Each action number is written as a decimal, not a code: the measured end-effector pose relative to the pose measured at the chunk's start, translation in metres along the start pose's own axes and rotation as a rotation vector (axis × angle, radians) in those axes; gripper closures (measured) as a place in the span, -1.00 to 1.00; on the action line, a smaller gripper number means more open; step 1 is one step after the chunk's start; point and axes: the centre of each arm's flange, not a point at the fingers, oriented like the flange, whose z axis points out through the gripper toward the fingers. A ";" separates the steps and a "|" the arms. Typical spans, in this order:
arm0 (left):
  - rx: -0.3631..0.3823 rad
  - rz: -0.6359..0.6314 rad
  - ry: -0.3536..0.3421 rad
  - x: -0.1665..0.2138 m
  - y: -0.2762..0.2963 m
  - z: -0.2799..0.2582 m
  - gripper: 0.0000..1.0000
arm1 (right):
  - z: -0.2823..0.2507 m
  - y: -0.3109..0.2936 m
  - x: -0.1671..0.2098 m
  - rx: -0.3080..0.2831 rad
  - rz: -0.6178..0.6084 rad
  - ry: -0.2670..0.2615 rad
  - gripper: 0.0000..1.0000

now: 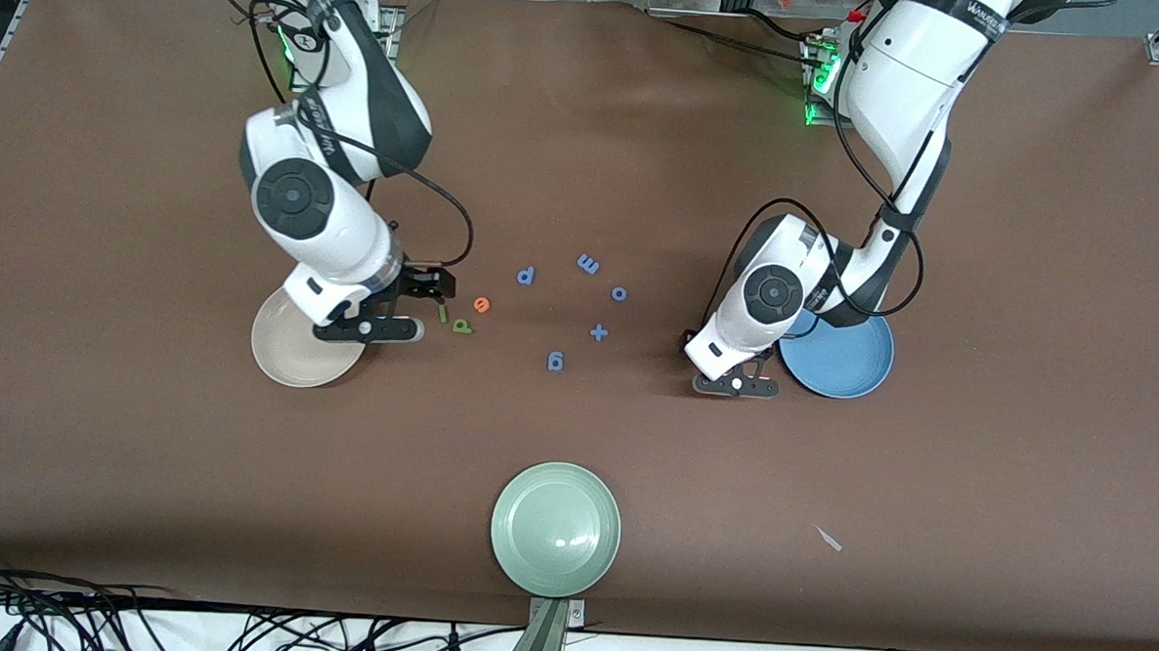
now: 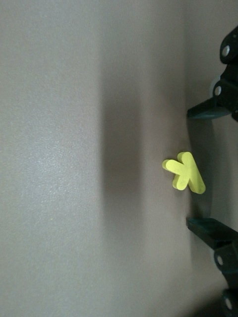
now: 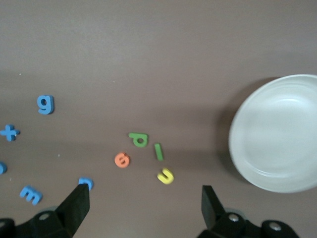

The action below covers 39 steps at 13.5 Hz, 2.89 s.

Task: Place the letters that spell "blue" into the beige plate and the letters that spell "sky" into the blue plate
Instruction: 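Grasp the k with the left gripper while the right gripper reaches the u, then drop the k on the blue plate while the right gripper drops the u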

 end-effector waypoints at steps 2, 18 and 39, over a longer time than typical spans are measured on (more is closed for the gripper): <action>-0.002 0.000 0.005 0.001 0.000 -0.002 -0.39 | 0.033 0.003 -0.022 0.009 0.016 0.020 -1.00; -0.002 0.004 0.021 0.011 -0.005 -0.030 0.11 | 0.163 0.017 -0.089 0.037 0.006 0.100 -1.00; 0.050 0.095 -0.102 0.022 -0.075 -0.076 0.53 | 0.172 0.031 -0.088 0.018 0.010 0.098 0.31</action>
